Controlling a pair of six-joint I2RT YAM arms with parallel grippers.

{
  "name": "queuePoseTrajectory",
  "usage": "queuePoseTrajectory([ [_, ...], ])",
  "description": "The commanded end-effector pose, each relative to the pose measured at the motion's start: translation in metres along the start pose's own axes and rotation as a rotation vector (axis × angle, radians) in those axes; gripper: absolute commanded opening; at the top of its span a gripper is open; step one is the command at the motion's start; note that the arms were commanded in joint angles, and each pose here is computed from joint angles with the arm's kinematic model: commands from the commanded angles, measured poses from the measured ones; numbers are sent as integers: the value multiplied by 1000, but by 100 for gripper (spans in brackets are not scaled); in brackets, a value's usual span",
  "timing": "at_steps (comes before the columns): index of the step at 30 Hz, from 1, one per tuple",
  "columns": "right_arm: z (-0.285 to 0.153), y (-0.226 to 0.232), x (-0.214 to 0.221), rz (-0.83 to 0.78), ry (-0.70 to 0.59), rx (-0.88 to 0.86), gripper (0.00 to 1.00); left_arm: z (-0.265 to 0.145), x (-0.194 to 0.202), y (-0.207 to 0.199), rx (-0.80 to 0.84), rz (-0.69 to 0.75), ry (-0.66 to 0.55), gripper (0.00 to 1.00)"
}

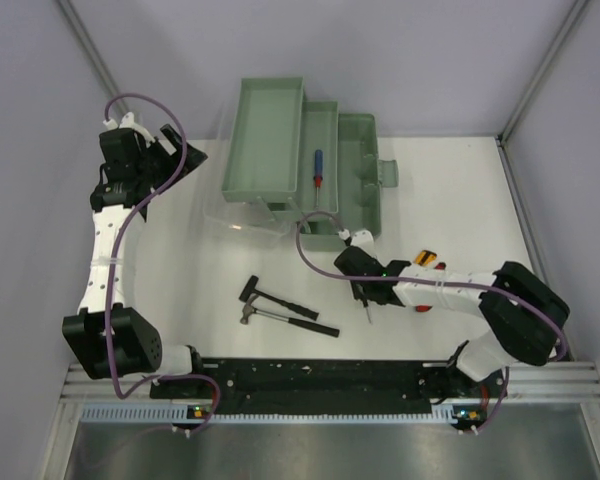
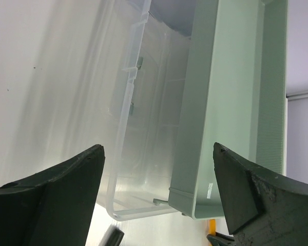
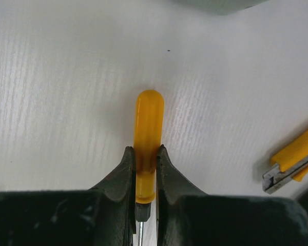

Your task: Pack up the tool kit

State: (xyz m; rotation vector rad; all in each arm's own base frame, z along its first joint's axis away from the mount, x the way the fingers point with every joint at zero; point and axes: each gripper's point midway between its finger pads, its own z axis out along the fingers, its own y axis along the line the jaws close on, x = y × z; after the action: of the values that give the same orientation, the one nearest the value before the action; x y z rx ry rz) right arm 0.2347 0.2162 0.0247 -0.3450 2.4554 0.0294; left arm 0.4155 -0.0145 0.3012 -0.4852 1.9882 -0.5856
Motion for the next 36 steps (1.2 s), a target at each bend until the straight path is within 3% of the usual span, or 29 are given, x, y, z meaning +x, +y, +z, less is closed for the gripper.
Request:
queuePoseTrajectory([
  [1, -27, -14, -40, 48, -157, 48, 0, -2, -15, -8, 24, 19, -55, 89],
  [12, -108, -43, -147, 231, -452, 1, 0, -12, -23, -10, 0, 38, -88, 91],
  [21, -161, -40, -272, 298, -612, -166, 0, -39, -40, -35, 60, 43, -159, 98],
  [28, -142, -4, -345, 287, -630, -267, 0, -67, -39, -45, 78, 135, -173, 98],
  [36, -67, 27, -366, 383, -522, -320, 0, -82, -33, -45, 73, 185, -169, 98],
])
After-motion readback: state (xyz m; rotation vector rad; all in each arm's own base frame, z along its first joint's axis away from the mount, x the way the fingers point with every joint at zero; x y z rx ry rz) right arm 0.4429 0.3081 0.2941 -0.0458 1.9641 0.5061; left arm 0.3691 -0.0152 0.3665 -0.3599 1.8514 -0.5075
